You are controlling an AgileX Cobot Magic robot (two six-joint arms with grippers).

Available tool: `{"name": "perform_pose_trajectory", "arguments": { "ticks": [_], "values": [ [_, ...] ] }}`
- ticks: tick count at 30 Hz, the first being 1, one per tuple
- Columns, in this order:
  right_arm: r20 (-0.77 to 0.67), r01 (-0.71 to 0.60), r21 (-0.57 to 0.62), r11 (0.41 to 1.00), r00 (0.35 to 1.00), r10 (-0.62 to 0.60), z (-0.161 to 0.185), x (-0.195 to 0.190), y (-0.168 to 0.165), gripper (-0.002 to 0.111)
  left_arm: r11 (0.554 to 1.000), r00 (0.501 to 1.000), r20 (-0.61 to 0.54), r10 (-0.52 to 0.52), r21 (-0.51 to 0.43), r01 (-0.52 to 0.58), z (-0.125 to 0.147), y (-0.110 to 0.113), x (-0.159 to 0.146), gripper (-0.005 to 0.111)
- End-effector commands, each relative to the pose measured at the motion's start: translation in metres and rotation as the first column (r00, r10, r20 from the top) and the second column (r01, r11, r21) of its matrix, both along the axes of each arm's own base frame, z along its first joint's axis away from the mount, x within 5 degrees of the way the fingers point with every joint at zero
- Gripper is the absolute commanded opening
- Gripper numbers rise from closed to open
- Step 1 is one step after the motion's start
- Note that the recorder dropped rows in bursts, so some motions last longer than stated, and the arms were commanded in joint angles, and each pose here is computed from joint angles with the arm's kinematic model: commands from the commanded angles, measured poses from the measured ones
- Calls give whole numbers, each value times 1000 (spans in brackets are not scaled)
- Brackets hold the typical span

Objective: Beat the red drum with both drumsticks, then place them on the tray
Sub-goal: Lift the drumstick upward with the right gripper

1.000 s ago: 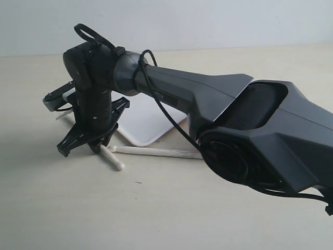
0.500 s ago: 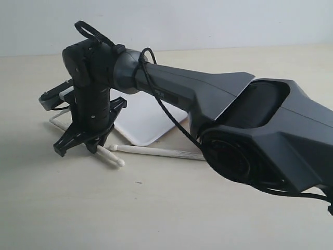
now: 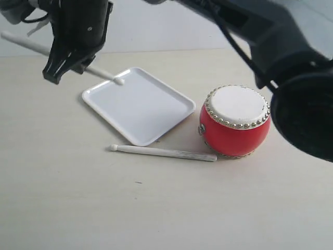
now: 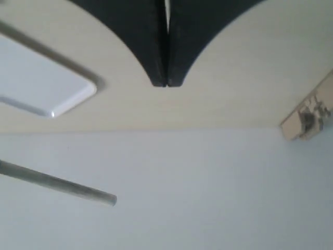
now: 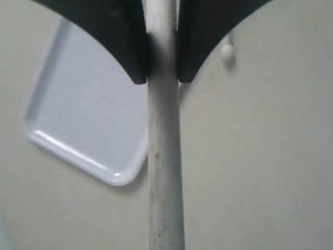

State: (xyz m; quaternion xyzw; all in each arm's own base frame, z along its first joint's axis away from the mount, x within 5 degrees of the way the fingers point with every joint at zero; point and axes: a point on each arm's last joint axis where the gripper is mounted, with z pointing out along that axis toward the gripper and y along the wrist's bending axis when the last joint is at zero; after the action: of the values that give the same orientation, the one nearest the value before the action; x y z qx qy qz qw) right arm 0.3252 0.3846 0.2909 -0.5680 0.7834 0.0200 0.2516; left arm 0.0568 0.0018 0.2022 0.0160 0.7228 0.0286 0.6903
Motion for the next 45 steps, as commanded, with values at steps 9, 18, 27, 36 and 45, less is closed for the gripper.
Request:
{"name": "perform_pose_trajectory", "arguments": {
  "ticks": [9,18,27,36,45],
  "values": [
    [251,-142,-566,812,909,333,2,14,-44,0,962,992,125,-4,-272,38,10,-2,-1,0],
    [140,-235,-888,396,681,719,7,-46,-27,0,950,991,136,-3,-310,46,11,-2,-1,0],
    [132,25,-991,135,436,890,32,-96,11,0,928,982,187,-37,-358,104,16,-4,-1,0],
    [179,-13,-979,205,434,883,48,-107,6,0,915,870,328,-369,-39,403,79,-35,28,0],
    [213,-66,-954,292,535,818,62,-78,-26,0,914,914,15,-405,9,405,67,-55,105,0]
  ]
}}
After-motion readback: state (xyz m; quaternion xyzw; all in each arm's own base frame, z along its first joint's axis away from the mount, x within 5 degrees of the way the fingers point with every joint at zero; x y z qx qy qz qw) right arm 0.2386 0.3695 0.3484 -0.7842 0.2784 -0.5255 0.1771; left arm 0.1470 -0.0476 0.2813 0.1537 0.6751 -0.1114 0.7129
